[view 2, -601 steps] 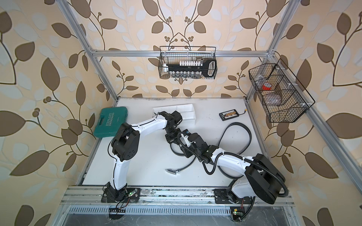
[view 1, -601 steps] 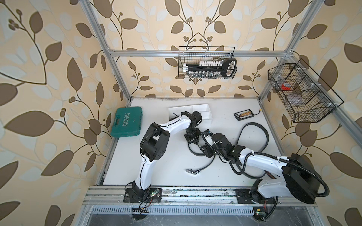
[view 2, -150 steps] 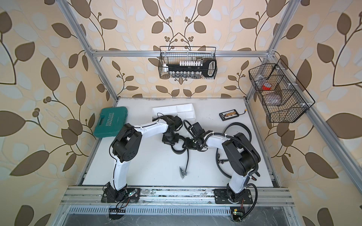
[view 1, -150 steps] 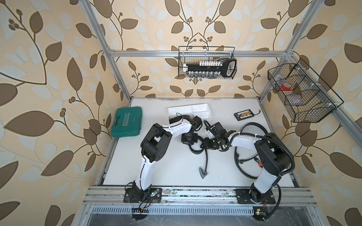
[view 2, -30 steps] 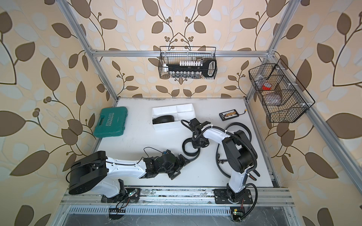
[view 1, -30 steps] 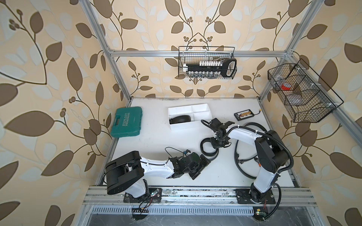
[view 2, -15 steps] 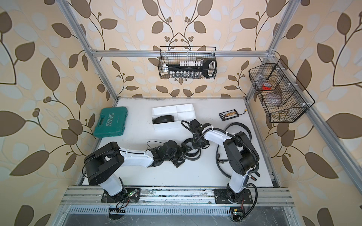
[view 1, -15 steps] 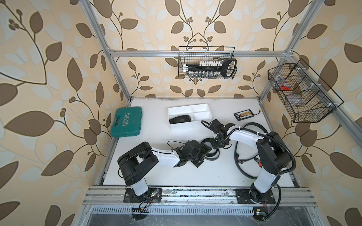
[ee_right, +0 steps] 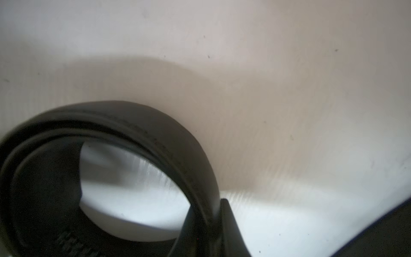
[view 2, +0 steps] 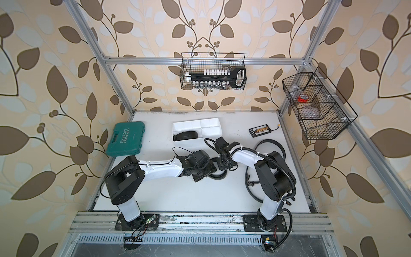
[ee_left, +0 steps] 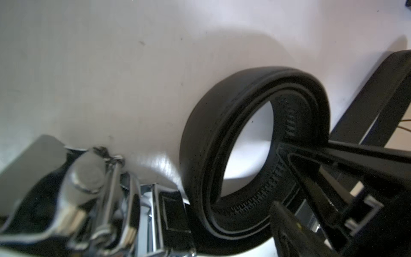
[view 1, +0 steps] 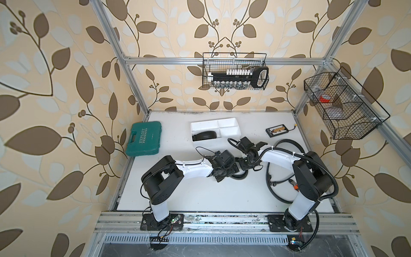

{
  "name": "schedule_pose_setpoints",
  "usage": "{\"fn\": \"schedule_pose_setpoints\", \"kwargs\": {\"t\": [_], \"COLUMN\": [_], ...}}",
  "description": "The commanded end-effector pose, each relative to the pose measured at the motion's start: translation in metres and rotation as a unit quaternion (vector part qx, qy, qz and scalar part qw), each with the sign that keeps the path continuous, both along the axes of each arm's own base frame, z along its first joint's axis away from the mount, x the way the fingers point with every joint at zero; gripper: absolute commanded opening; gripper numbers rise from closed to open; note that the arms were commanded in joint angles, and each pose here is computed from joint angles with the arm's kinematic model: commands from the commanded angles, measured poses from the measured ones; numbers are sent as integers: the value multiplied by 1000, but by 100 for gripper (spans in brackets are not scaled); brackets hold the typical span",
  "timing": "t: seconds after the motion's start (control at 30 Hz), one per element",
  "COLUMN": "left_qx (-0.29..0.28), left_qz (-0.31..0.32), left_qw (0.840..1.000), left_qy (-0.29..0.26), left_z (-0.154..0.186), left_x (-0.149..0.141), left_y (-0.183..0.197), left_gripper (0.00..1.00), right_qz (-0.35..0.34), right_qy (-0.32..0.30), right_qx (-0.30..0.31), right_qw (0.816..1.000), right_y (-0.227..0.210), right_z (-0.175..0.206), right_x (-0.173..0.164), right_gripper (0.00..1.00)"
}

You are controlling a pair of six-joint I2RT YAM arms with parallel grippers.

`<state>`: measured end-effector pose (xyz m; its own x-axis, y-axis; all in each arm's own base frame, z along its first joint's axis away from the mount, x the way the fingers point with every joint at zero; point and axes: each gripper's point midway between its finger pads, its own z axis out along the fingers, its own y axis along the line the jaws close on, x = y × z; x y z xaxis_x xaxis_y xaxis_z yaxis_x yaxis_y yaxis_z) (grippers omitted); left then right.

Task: Place the belts into the storage roll
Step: Roll the belt at the center of the board.

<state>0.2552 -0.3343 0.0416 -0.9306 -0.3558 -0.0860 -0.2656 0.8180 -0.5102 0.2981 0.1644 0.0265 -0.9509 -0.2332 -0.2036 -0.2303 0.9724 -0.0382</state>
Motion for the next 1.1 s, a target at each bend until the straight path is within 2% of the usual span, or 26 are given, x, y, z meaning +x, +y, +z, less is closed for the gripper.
{"fn": "schedule_pose_setpoints", "kwargs": {"t": [0.0,0.2,0.3,0.5,0.63,0.73,0.8,0.87,0.97,1.07], "left_qx": [108,118,121,123,127,132,139,145,154,171], "left_qz": [-36,-69,-73,-79,-83,-94,-101,-113,-141,-171], "left_qw": [993,990,989,989,988,986,984,982,977,970], "left_qy": [21,33,34,38,42,41,42,41,38,33], "left_z": [-34,-45,-47,-51,-54,-53,-50,-45,-32,-17], "left_x": [-5,0,1,-1,-3,-3,-4,-5,-7,-9], "left_y": [39,28,27,27,29,29,30,32,35,40], "left_gripper": [89,70,66,42,35,26,25,12,0,0], "right_qz": [26,35,39,45,43,38,35,30,26,29], "right_qy": [71,62,61,63,60,59,56,54,46,37], "right_qx": [6,15,21,42,56,78,98,128,168,216], "right_qw": [997,997,997,996,996,994,993,990,984,975], "right_y": [4,5,6,14,17,19,21,22,24,31], "right_z": [-22,-16,-13,-12,-8,-4,2,11,27,45], "right_x": [-37,-38,-38,-40,-39,-37,-34,-29,-22,-17], "right_gripper": [2,2,2,2,2,3,5,7,16,37]}}
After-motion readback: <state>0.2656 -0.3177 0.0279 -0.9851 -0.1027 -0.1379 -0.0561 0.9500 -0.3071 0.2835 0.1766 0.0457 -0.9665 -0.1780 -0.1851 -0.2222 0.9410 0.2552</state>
